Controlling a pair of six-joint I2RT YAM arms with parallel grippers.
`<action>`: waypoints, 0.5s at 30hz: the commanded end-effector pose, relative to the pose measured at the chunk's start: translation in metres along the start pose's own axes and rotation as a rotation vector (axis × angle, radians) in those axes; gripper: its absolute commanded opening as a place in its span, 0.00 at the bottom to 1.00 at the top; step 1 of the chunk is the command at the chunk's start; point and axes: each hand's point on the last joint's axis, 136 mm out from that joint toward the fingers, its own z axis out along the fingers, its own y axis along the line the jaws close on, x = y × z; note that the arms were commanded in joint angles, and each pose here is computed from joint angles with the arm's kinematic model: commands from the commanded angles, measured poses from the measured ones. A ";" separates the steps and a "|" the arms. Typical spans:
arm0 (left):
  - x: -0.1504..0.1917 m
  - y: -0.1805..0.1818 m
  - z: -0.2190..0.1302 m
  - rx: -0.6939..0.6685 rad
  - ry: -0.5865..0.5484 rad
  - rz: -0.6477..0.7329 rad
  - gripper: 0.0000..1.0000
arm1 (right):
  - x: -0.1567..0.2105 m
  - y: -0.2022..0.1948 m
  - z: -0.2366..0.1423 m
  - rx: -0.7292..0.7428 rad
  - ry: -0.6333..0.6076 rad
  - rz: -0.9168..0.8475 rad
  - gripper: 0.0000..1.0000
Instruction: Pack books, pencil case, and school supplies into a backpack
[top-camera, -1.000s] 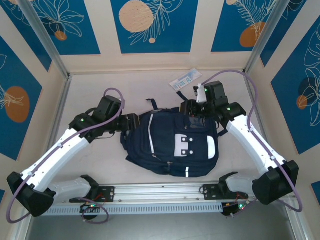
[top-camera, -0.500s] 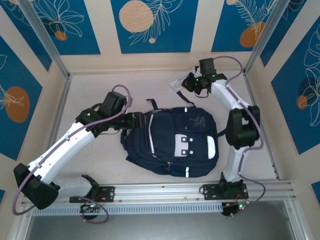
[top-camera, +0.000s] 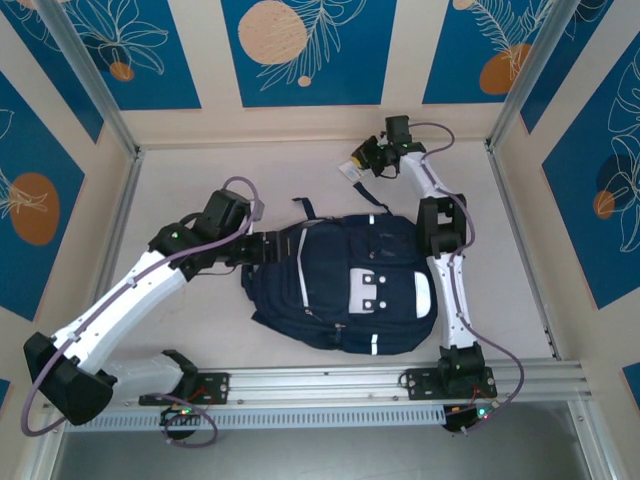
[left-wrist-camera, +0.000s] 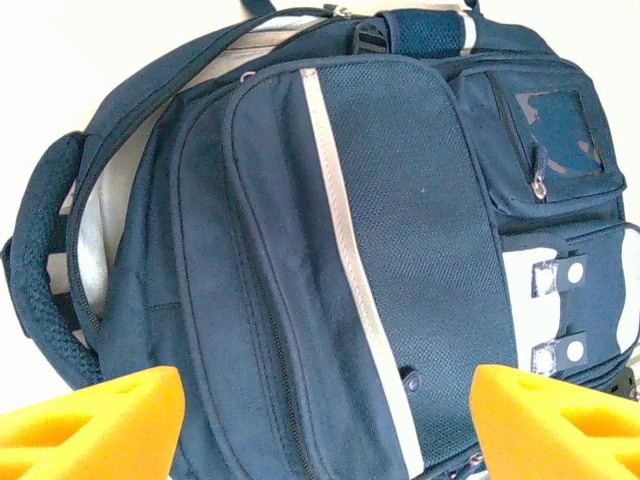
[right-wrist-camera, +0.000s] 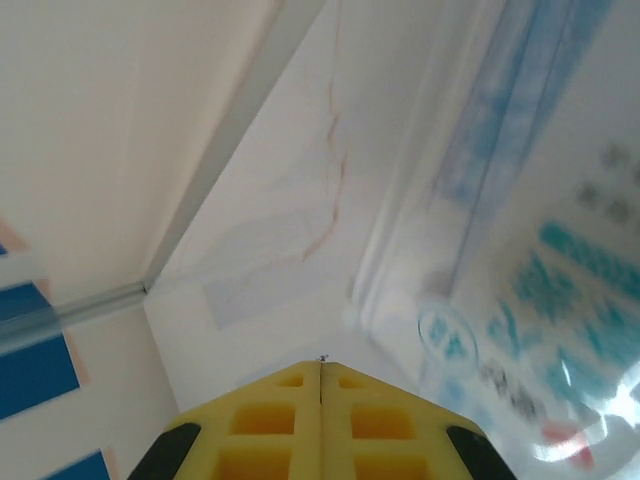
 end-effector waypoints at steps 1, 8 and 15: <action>0.010 0.007 -0.006 0.007 0.015 -0.018 0.75 | 0.000 -0.018 0.012 0.062 0.012 0.191 0.00; 0.014 0.014 -0.015 -0.022 0.029 -0.023 0.75 | -0.002 -0.061 0.018 0.221 -0.070 0.265 0.00; 0.012 0.014 -0.012 -0.027 0.038 -0.027 0.76 | -0.006 -0.118 -0.031 0.494 -0.120 0.316 0.00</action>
